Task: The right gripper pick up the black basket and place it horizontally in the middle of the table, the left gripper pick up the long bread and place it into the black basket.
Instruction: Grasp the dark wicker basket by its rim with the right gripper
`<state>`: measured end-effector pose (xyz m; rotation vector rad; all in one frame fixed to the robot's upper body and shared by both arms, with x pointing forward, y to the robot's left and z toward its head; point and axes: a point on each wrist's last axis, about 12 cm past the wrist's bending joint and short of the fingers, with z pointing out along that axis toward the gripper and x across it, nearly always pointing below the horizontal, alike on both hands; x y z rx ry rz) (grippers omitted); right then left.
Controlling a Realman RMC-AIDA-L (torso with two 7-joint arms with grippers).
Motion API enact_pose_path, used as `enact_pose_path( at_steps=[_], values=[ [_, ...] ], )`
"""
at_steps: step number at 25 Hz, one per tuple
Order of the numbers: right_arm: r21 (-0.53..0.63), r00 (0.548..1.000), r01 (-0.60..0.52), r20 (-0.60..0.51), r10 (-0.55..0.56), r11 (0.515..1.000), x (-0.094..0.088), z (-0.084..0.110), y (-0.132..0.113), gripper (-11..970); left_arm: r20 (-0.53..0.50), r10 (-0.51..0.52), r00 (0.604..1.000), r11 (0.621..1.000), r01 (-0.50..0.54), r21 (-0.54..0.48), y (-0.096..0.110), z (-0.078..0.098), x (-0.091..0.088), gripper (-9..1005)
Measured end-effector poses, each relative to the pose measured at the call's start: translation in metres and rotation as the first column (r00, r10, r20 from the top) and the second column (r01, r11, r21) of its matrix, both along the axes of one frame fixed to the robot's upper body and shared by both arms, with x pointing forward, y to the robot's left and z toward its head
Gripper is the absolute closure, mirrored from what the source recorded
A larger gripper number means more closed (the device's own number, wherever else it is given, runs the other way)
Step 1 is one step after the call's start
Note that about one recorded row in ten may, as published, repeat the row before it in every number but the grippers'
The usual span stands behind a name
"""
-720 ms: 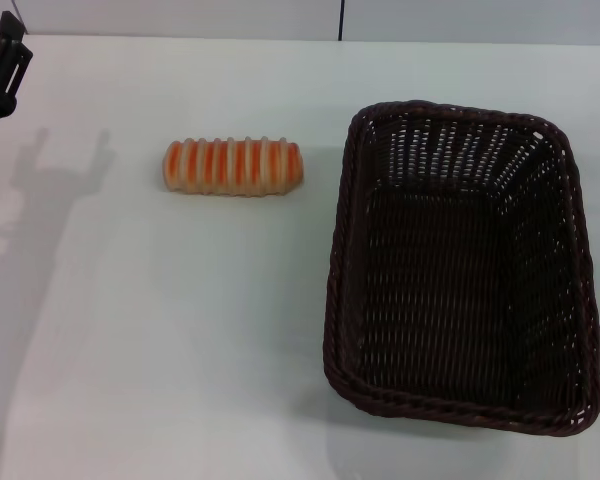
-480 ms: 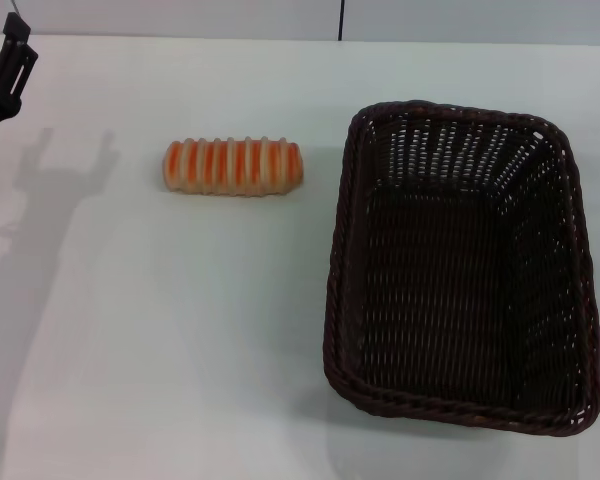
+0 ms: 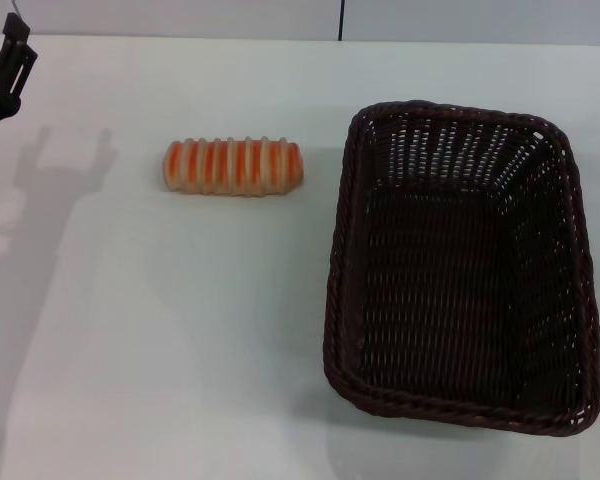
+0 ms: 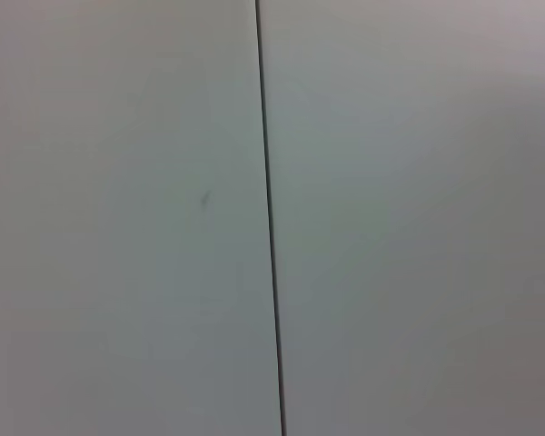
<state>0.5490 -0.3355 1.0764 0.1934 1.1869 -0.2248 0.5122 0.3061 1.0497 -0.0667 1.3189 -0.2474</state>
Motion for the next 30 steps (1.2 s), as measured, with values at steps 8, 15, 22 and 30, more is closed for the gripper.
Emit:
enact_pose_path(
  at_steps=[8,15,22,30],
  values=[
    [0.015,0.999,-0.001,-0.035,0.002,1.0,0.0,-0.005,0.0,331,0.01,0.0,1.0,1.0,0.0,0.001,0.0,0.003,0.005,151],
    [-0.087,0.991,-0.006,-0.132,-0.005,0.996,0.008,-0.008,0.009,332,-0.004,0.014,1.0,1.0,-0.014,0.0,0.003,0.003,0.007,152],
    [-0.068,0.975,-0.042,-0.22,0.026,0.997,0.011,0.014,0.022,332,-0.022,0.036,0.999,0.999,-0.036,0.0,0.009,0.0,0.006,152],
    [-0.04,0.949,-0.053,-0.314,0.038,0.998,0.009,0.049,0.026,332,-0.022,0.041,0.999,0.999,-0.041,0.0,0.01,0.001,0.005,153]
  ],
)
